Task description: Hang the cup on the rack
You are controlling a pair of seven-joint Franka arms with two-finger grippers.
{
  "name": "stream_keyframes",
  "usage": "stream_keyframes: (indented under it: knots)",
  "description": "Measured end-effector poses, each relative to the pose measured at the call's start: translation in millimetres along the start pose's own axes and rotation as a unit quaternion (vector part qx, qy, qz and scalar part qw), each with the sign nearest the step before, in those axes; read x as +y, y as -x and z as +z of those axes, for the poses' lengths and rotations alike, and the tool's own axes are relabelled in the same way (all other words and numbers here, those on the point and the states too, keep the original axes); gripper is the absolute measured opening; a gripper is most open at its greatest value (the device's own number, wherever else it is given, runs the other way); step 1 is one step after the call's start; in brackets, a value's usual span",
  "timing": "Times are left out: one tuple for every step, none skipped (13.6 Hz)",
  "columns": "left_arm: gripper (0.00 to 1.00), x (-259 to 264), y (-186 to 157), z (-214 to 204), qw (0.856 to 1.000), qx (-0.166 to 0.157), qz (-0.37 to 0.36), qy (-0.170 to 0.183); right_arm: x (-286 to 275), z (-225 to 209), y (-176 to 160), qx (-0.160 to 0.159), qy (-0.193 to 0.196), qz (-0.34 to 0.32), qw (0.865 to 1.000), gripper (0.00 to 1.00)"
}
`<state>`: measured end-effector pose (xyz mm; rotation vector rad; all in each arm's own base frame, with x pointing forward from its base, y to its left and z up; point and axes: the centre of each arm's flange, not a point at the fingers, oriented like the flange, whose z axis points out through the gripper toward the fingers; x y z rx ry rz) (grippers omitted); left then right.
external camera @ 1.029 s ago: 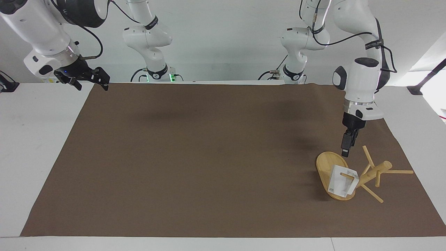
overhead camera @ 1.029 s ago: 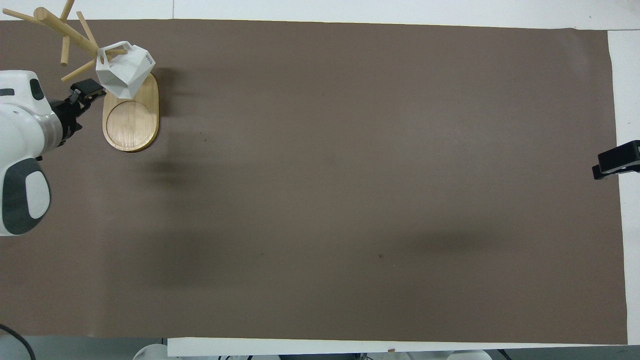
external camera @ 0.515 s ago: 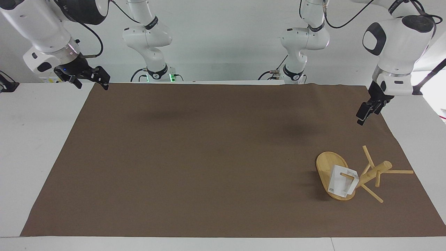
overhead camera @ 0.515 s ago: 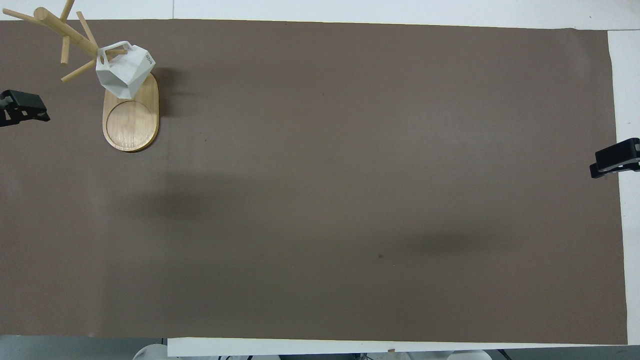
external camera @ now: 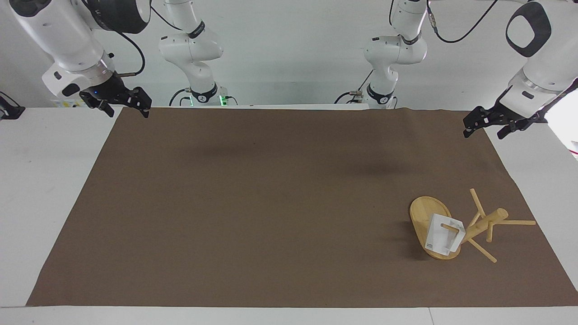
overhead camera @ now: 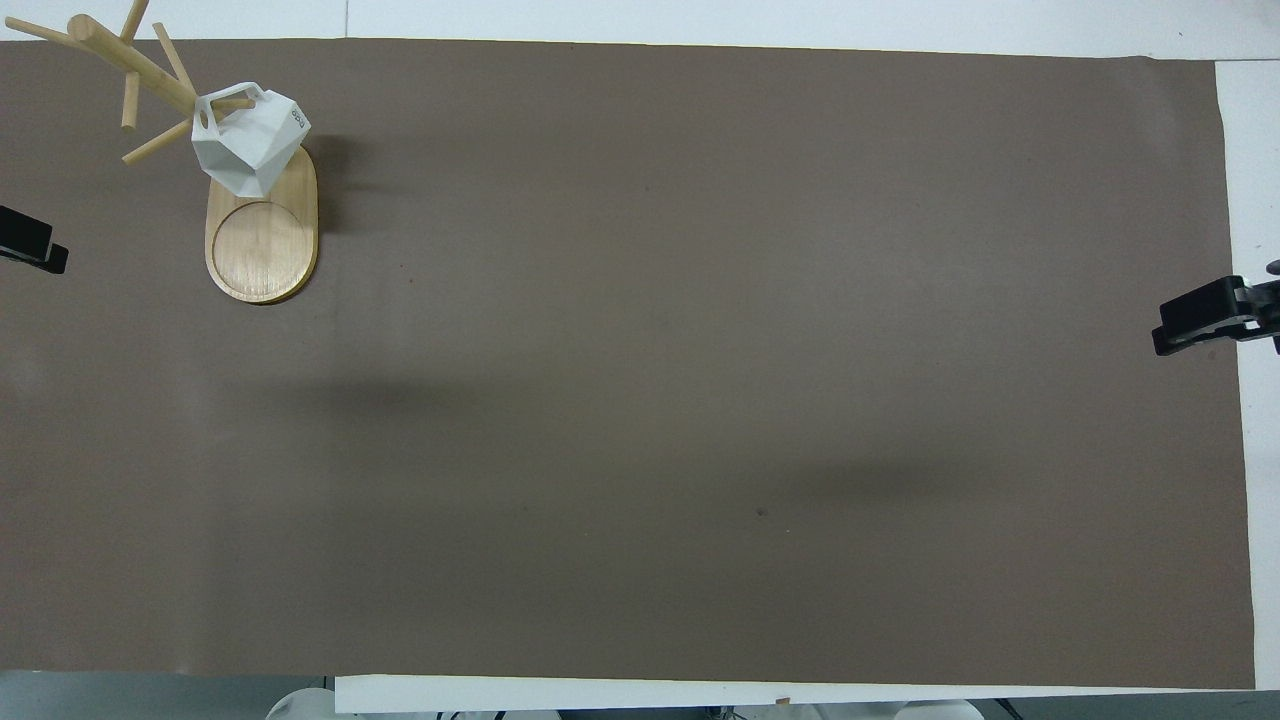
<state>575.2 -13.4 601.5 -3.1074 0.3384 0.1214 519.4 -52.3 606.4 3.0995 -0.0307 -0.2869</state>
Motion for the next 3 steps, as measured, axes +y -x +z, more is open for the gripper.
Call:
stream_keyframes:
  knots:
    - [1.0,7.0,-3.0,1.0,1.0,-0.001,0.007,-0.003,0.0,0.0,0.0,0.0,0.0,0.0,1.0,1.0]
    - [1.0,10.9,-4.6,1.9,1.0,-0.002,0.01,-0.005,0.0,0.0,0.0,0.0,0.0,0.0,1.0,1.0]
    - [1.0,11.3,-5.0,2.3,1.0,-0.003,0.011,-0.006,0.0,0.0,0.0,0.0,0.0,0.0,1.0,1.0]
